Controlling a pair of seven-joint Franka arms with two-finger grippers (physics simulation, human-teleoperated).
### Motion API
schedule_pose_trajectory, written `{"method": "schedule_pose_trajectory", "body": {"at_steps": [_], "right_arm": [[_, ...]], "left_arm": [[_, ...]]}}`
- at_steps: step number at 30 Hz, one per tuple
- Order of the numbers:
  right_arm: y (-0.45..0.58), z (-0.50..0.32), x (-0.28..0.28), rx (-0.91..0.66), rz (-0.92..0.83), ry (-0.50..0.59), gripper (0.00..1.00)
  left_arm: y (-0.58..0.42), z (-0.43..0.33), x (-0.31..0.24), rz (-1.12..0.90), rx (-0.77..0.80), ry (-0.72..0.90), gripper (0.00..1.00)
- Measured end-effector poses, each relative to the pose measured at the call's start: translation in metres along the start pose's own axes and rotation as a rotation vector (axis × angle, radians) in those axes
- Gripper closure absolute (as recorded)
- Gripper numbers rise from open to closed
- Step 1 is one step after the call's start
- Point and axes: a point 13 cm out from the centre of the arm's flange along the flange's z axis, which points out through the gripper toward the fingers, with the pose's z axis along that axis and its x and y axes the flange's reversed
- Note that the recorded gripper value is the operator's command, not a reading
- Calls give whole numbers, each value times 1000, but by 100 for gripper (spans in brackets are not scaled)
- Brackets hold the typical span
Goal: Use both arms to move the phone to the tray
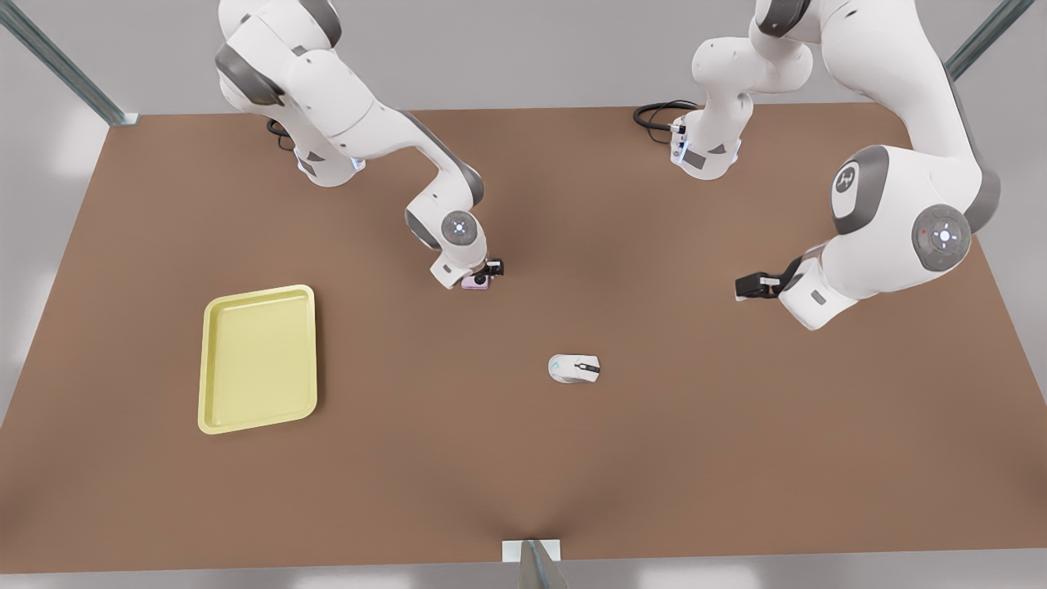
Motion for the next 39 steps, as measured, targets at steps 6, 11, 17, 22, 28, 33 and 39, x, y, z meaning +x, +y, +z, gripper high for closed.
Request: {"method": "schedule_pose_trajectory", "body": {"at_steps": [6, 11, 17, 22, 28, 33, 39], "right_arm": [[0, 3, -4, -5, -25, -3, 15], [2, 0, -8, -12, -41, -9, 19], [-9, -43, -54, -54, 1, -62, 19], [-115, -105, -160, -81, 175, -95, 19], [-377, -112, -212, -43, 377, -56, 19], [-515, -48, -192, -45, 337, 16, 2], [-524, -44, -221, -43, 122, -58, 0]], "left_arm": [[1, 1, 0, 3, -1, 3, 0], [2, 0, 1, 4, -6, 2, 0], [3, -3, 1, 5, -8, -3, 0], [13, -5, 1, -2, -40, -11, 0], [17, -6, 1, -3, -57, -13, 0], [18, -6, 1, -3, -61, -12, 0], [19, -6, 0, -2, -62, -12, 0]]}}
